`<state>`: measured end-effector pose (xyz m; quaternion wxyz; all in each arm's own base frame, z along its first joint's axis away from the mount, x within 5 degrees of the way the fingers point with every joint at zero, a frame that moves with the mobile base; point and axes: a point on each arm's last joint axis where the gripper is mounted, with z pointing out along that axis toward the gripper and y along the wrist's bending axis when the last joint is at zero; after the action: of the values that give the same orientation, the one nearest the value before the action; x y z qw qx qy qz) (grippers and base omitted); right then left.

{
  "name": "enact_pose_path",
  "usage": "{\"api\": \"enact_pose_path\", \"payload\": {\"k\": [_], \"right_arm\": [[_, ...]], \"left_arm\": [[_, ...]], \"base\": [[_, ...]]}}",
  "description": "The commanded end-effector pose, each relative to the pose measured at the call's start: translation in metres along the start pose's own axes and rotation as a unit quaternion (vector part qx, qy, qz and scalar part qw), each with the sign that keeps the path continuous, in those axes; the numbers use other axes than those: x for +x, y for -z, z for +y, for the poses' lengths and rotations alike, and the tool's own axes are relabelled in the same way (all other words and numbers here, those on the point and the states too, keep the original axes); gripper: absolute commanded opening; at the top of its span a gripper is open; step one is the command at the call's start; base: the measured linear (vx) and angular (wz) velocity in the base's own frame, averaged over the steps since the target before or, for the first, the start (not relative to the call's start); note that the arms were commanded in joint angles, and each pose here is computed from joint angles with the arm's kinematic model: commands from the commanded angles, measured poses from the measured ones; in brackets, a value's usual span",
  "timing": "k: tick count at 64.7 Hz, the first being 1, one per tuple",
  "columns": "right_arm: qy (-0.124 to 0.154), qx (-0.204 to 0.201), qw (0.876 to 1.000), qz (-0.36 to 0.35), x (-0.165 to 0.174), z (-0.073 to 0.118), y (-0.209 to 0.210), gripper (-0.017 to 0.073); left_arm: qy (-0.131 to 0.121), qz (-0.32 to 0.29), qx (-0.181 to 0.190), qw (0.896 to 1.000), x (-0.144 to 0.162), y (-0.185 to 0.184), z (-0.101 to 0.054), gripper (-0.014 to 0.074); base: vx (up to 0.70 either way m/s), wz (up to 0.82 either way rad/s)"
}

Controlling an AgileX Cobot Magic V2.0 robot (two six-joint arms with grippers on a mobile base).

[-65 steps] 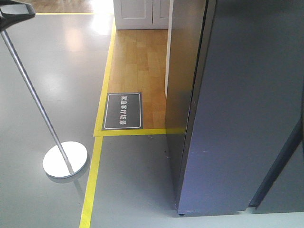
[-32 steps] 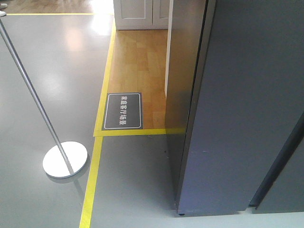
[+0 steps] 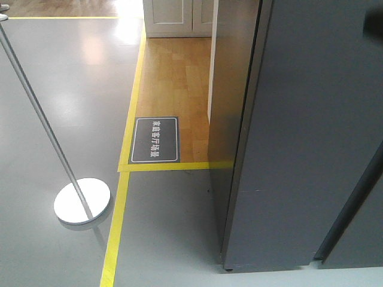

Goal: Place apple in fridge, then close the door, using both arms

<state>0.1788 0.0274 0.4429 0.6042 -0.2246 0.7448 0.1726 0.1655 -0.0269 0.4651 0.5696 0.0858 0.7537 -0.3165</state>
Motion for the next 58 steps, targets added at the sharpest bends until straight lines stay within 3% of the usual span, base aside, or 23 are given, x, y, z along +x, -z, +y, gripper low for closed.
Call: {"api": "enact_pose_path", "payload": {"k": [1,17,31,58], "right_arm": [[0.006,0.027,0.999,-0.036,0.014,0.014,0.016,-0.0004],[0.0,0.065,0.998,0.0,0.104,0.042,0.034,-0.0004],[-0.014,0.079,0.997,0.008,0.14,0.051,0.038,-0.0004],[-0.014,0.073,0.997,0.011,0.142,0.052,0.038,-0.0003]], "left_arm": [[0.003,-0.05,-0.018,0.999,0.024,0.016,-0.009,-0.0006],[0.094,-0.029,-0.094,0.991,0.138,0.022,0.023,-0.0006],[0.158,-0.015,-0.117,0.98,0.187,0.02,0.04,-0.0006],[0.165,-0.009,-0.111,0.98,0.191,0.019,0.04,-0.0006]], "base": [[0.0,0.0],[0.0,0.0],[0.0,0.0],[0.0,0.0]]}}
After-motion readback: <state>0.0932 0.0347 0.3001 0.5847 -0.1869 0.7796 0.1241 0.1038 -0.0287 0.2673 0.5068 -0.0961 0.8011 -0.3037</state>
